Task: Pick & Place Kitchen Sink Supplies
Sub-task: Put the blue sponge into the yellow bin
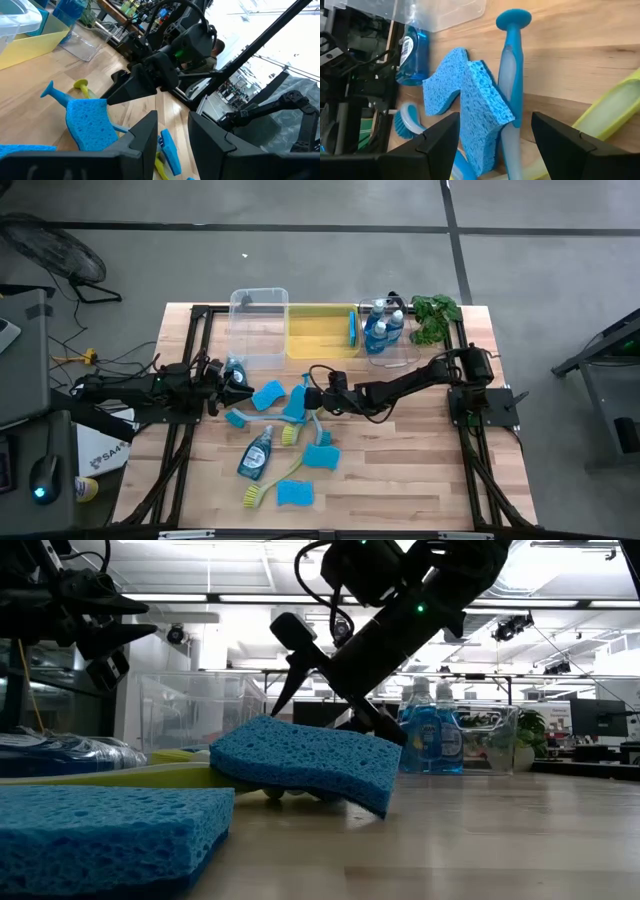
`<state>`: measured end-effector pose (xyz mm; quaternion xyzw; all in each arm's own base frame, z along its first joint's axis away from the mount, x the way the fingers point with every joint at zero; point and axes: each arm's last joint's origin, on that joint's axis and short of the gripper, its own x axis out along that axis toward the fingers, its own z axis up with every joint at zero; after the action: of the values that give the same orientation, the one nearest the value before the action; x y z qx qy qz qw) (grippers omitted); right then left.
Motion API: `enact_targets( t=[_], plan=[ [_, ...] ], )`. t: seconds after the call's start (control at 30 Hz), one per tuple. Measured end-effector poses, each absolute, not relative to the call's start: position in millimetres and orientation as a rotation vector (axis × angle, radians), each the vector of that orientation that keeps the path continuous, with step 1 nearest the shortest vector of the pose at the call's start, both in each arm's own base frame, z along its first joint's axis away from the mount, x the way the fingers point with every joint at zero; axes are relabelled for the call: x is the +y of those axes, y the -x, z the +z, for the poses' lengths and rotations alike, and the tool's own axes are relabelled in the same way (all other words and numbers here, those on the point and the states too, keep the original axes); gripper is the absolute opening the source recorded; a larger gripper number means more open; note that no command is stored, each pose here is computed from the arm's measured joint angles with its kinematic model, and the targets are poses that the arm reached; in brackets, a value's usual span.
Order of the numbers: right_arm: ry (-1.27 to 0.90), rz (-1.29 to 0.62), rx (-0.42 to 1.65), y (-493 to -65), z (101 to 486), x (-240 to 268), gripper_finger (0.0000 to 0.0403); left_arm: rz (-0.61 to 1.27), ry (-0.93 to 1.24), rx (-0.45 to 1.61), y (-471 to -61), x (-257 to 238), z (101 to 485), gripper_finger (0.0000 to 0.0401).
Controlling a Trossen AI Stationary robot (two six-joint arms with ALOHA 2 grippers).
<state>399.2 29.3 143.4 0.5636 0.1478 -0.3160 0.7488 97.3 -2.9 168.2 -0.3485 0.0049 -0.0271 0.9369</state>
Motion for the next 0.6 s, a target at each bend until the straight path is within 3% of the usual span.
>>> enact_targets(
  t=[0.6],
  plan=[
    [-1.206, -0.659, 0.358, -418.1, 140.8, 28.2, 0.0240, -0.055, 0.712, 0.010, -97.3, -2.9, 168.2, 0.0105]
  ],
)
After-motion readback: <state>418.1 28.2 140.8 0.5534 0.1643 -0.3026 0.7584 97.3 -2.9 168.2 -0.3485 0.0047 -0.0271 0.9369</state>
